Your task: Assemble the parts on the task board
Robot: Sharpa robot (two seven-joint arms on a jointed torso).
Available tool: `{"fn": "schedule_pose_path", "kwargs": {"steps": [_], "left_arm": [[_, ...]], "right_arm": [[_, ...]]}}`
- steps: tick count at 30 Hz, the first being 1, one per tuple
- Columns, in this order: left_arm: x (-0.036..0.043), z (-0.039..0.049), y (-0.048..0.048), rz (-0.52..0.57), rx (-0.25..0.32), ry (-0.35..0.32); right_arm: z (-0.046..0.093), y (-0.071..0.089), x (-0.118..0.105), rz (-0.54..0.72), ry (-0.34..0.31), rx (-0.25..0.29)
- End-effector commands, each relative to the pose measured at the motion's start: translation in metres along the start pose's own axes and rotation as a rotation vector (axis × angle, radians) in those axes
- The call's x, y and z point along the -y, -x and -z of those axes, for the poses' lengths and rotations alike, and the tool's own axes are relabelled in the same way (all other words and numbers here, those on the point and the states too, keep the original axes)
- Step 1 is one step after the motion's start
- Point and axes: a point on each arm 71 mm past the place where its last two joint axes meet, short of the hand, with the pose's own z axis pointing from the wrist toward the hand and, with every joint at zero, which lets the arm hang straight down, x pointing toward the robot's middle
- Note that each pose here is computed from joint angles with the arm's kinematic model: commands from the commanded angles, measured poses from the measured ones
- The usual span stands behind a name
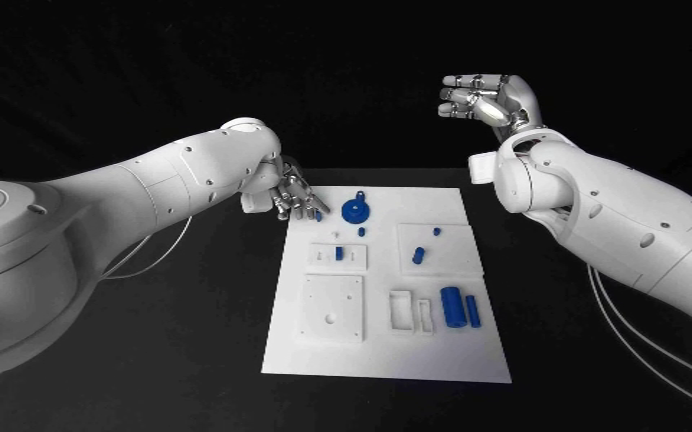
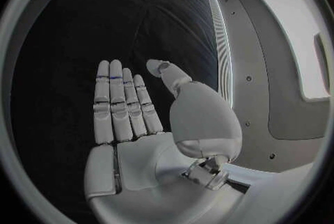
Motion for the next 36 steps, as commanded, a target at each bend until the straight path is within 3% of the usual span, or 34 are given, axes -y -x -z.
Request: {"fn": "schedule_pose_path", "kwargs": {"steps": [1, 27, 36], "left_arm": [[0.0027, -0.0001, -0.0013, 0.020, -0.012, -0.026], [0.0005, 0.0025, -0.0044, 0.095, -0.033, -0.060], [-0.0026, 0.0143, -0.0147, 0.138, -0.014, -0.078]], "right_arm": [[0.000, -0.002, 0.000, -0.004, 0.005, -0.017], [-0.001, -0.001, 0.003, -0.004, -0.005, -0.021], [-0.001, 0.002, 0.005, -0.001, -0.010, -0.019]]}}
